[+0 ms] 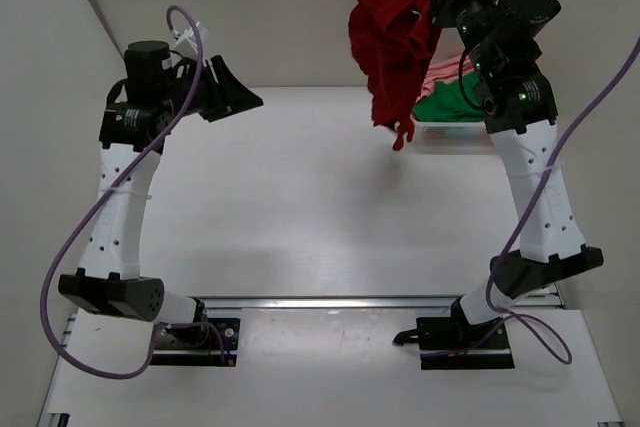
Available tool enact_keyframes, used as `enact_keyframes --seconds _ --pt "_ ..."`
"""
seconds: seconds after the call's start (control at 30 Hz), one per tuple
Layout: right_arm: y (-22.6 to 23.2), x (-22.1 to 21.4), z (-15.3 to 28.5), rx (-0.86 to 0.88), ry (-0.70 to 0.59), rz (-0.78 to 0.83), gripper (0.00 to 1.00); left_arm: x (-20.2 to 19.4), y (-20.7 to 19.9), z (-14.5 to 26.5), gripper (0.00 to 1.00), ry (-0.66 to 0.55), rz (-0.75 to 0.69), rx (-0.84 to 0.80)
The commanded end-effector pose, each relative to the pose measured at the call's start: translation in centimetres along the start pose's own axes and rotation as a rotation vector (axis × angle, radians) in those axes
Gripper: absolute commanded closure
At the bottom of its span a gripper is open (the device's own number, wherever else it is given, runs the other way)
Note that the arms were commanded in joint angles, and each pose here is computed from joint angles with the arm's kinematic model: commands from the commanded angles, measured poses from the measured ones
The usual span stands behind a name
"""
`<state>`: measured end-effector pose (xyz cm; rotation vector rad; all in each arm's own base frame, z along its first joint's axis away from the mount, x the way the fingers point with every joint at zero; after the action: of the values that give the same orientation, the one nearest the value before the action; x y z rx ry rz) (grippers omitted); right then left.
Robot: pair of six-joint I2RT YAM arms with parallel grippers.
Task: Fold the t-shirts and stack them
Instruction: Move the tshirt to the center of the board, then flatten out the tshirt
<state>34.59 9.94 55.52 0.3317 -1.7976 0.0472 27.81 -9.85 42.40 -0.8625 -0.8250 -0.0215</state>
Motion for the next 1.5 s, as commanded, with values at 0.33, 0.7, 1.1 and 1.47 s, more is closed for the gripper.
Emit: enact_keyframes --seconds 0.33,0.7,1.1,1.47 --pt "7.4 -5.1 1.0 0.219 0.150 -0.081 1.00 -3.0 -2.5 7.5 0.43 -0.169 -0.059 0.089" --pt "1.8 -21.7 -5.2 -0.176 0.869 -0.090 0.57 -7.1 3.3 1.0 0.54 -0.036 0.205 0.267" --pt "-3.7 -24.3 5.2 -0.086 0.994 -0.210 0.47 -13.8 7.3 -11.6 0.54 0.303 0.288 0.477" --pt "-1.9 -25.9 10.5 -0.001 1.127 -0.170 0.47 -15.9 13.4 -20.4 0.48 0.282 0.304 0.717"
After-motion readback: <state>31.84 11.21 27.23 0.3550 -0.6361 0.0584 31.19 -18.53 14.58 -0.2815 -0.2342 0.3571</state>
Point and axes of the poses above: each gripper's point midway between its finger pads, its own z axis back along the fingers, its own y axis along the line the jaws close on, x = y × z, the point moved 10 cm from there along z, back along the fingers, and after that the axes turned 1 degree about z, right-handed, at the moved point
